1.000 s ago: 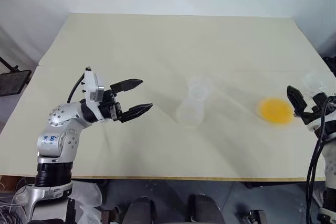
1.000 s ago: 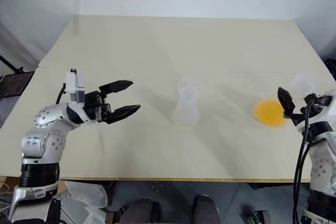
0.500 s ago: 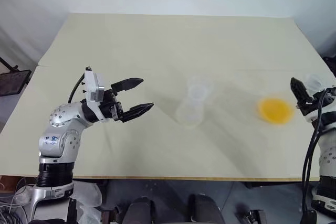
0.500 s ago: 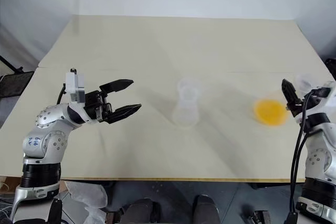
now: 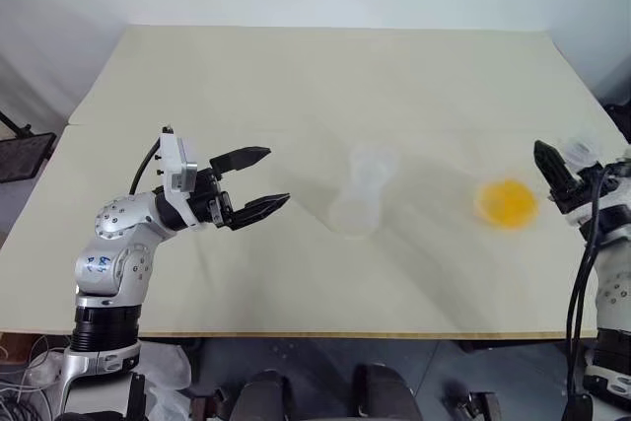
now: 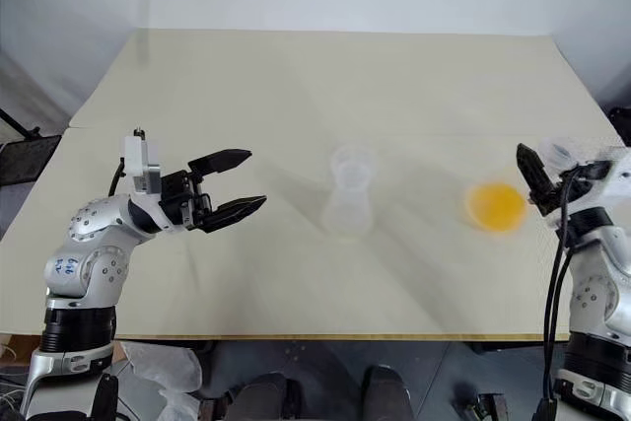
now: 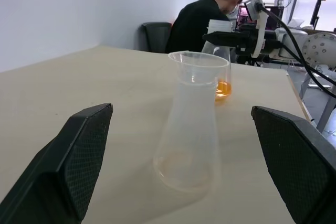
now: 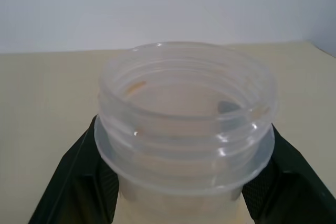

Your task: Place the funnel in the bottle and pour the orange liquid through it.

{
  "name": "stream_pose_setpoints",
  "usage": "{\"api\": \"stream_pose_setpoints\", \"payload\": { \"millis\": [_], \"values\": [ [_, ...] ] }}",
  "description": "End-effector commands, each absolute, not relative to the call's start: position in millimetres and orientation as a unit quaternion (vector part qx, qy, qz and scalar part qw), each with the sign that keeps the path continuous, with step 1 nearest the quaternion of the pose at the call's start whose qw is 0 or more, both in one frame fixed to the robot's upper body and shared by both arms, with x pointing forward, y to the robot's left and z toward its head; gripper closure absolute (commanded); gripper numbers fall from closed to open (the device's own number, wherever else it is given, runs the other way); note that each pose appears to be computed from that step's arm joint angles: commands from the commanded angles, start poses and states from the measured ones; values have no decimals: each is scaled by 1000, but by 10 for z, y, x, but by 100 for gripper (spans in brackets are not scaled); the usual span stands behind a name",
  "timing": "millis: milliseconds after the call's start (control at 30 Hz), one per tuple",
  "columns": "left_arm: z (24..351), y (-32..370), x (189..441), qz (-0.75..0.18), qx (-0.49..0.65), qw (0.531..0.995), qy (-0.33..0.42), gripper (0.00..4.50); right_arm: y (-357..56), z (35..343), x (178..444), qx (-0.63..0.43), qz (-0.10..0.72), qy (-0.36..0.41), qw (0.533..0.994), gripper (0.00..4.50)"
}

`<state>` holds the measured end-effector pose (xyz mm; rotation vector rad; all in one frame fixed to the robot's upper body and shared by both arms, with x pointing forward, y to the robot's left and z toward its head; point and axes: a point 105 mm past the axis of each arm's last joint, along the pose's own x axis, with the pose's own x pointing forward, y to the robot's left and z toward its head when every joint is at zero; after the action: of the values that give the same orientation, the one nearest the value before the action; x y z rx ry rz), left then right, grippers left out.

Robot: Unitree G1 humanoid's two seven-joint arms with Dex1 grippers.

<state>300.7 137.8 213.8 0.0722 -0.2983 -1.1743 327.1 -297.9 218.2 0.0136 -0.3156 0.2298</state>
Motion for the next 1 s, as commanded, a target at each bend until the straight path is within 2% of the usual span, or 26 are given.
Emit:
{"api": "stream_pose_setpoints", "payload": {
  "millis": [33,167,267,367,667,1000],
  "values": [
    [2221,1380,2958,-548,45,819,-165,0,-2586,2689,3211,-104,170,-224,954,203],
    [2208,1368,2967,-546,45,820,-165,0,-2204,2863,3249,-146,218,-237,935,203],
    [2201,1344,2970,-546,44,820,-165,0,-1919,2886,3338,-216,236,-202,925,203],
    [2193,1317,2972,-548,43,819,-165,0,-1721,2947,3331,-269,254,-199,907,203],
    [2159,1249,2970,-553,35,816,-166,0,-1600,2934,3325,-427,228,-235,843,203],
    [2099,1154,2957,-572,31,804,-158,0,-1389,2838,3265,-517,245,-286,769,203]
  ]
}}
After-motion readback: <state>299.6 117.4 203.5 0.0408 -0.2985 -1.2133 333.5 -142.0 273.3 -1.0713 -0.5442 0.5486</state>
